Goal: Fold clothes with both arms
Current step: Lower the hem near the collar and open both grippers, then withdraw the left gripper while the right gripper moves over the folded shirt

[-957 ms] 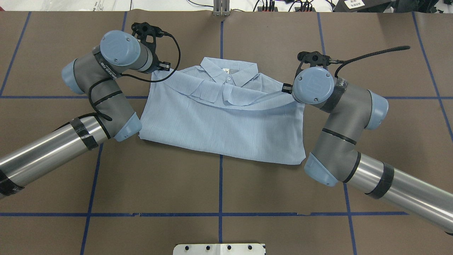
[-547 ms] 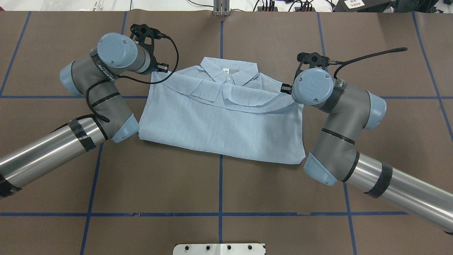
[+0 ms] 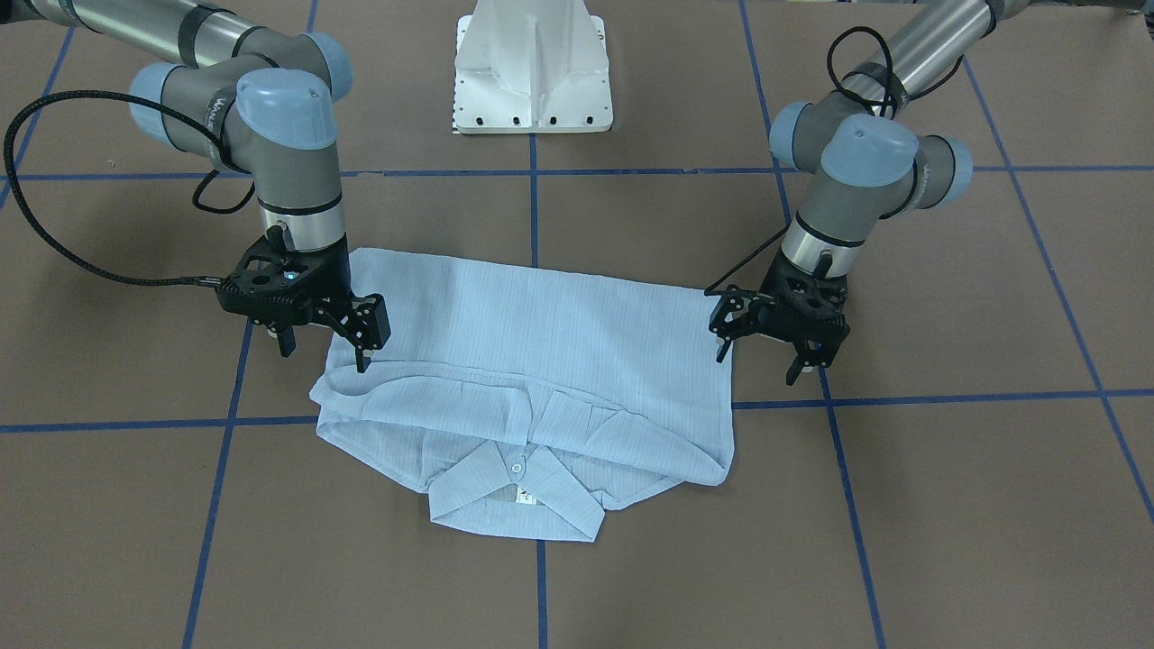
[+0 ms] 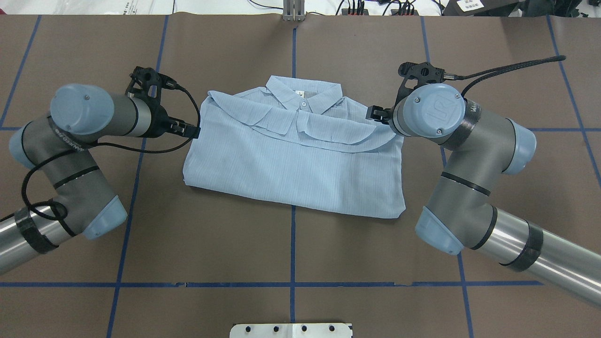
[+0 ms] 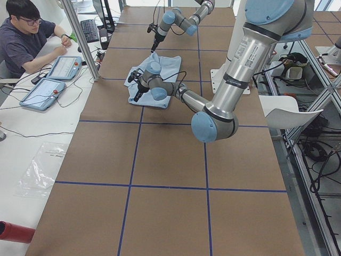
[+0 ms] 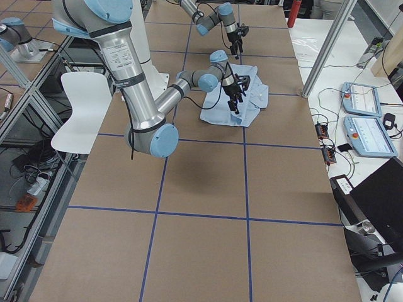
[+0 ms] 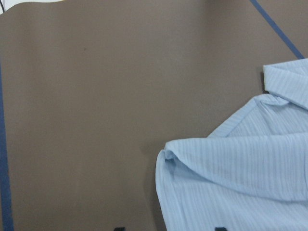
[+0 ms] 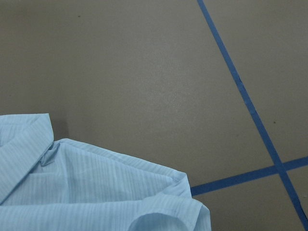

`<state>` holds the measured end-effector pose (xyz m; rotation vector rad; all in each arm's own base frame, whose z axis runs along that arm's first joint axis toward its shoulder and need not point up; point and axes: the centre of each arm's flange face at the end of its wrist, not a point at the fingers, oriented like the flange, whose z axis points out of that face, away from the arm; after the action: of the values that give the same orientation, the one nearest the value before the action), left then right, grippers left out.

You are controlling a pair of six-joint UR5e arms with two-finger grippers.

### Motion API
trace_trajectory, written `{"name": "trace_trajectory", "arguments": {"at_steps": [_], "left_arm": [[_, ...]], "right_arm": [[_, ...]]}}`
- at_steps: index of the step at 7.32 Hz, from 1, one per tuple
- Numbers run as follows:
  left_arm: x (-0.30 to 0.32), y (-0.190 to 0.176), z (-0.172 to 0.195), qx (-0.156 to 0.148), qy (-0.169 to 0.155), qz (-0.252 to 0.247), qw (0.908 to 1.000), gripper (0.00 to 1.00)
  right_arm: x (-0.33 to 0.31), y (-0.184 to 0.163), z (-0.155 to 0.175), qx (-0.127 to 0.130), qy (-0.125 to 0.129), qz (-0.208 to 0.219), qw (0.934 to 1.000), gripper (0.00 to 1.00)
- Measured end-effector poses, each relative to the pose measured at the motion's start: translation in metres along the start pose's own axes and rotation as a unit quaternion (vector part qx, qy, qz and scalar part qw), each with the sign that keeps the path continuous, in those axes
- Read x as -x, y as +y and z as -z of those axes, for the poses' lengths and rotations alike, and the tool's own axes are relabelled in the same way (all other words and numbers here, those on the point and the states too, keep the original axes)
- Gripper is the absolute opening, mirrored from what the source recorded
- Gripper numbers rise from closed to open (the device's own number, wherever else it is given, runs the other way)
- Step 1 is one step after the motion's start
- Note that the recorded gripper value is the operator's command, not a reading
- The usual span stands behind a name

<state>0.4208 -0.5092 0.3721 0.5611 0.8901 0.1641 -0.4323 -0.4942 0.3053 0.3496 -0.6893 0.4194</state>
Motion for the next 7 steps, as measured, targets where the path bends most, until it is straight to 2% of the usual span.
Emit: {"name": "trace_trajectory", "arguments": {"at_steps": [2, 3, 4, 5, 6, 7], "left_arm": [[-0.016, 0.035, -0.008, 0.016, 0.013, 0.012, 0.9997, 0.97], [-0.024, 0.049, -0.013, 0.02, 0.017, 0.017, 0.9995, 0.79], [-0.034, 0.058, -0.015, 0.023, 0.022, 0.023, 0.9992, 0.42], [-0.043, 0.066, -0.015, 0.024, 0.028, 0.031, 0.9989, 0.1], [-0.05, 0.075, -0.013, 0.026, 0.033, 0.034, 0.9986, 0.0], [-0.052, 0.084, -0.009, 0.029, 0.035, 0.034, 0.9984, 0.0]], "right_arm": [[0.0, 0.002, 0.003, -0.001, -0.003, 0.001, 1.0, 1.0], [0.001, 0.003, 0.003, -0.001, -0.003, 0.002, 1.0, 1.0], [0.002, 0.005, 0.003, -0.001, -0.003, 0.003, 1.0, 1.0], [0.002, 0.006, 0.003, -0.001, -0.003, 0.004, 1.0, 1.0], [0.002, 0.007, 0.003, -0.001, -0.003, 0.004, 1.0, 1.0], [0.002, 0.007, 0.003, -0.001, -0.003, 0.004, 1.0, 1.0]]}}
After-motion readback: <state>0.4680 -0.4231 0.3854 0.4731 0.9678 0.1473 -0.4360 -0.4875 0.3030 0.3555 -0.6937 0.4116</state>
